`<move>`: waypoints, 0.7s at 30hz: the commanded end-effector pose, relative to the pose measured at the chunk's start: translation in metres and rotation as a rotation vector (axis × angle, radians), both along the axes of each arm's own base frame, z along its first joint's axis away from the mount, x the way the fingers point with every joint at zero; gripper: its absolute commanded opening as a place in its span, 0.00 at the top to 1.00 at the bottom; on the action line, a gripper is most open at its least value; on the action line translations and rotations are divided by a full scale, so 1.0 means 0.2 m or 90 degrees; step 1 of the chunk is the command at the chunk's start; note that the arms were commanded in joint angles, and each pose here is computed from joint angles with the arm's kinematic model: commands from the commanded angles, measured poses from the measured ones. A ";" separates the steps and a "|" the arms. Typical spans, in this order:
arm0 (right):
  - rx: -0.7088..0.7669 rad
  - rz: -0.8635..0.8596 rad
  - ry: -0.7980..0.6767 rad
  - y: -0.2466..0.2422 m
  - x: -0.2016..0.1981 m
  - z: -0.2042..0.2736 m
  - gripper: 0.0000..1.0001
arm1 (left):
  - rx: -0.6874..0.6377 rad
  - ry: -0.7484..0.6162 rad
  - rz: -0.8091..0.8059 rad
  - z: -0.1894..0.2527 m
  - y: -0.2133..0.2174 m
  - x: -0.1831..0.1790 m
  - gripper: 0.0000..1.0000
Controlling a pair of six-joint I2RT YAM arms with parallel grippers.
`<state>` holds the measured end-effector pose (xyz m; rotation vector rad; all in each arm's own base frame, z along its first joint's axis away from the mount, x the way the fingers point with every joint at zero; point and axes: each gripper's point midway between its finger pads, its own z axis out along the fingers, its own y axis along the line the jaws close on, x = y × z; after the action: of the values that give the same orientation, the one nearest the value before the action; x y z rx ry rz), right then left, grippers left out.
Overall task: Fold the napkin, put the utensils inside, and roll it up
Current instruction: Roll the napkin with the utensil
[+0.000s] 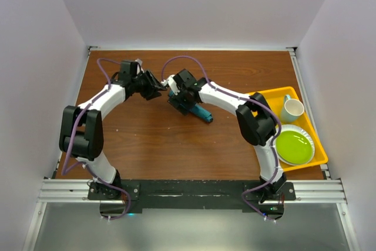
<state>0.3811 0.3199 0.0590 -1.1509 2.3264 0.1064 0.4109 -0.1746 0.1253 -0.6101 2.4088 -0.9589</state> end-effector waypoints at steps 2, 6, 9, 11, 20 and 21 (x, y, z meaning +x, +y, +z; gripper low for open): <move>-0.054 -0.006 -0.075 -0.02 0.10 0.03 0.27 | 0.006 -0.016 -0.002 0.02 0.03 -0.08 0.52; -0.071 -0.018 -0.102 -0.03 0.12 0.00 0.34 | 0.005 -0.017 -0.003 0.02 0.04 -0.09 0.53; -0.092 -0.033 -0.112 -0.06 0.15 -0.05 0.41 | 0.005 -0.016 -0.002 0.01 0.05 -0.10 0.53; -0.097 -0.036 -0.111 -0.06 0.15 -0.07 0.53 | 0.005 -0.016 -0.002 0.01 0.05 -0.10 0.53; -0.103 -0.045 -0.103 -0.05 0.17 -0.16 0.60 | 0.001 -0.018 -0.004 0.01 0.08 -0.07 0.53; -0.100 -0.044 -0.101 -0.04 0.17 -0.16 0.60 | 0.002 -0.018 -0.006 0.01 0.08 -0.07 0.53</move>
<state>0.4101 0.3073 0.0322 -1.1251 2.2656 -0.1840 0.3916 -0.1587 0.1104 -0.6533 2.4409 -0.9326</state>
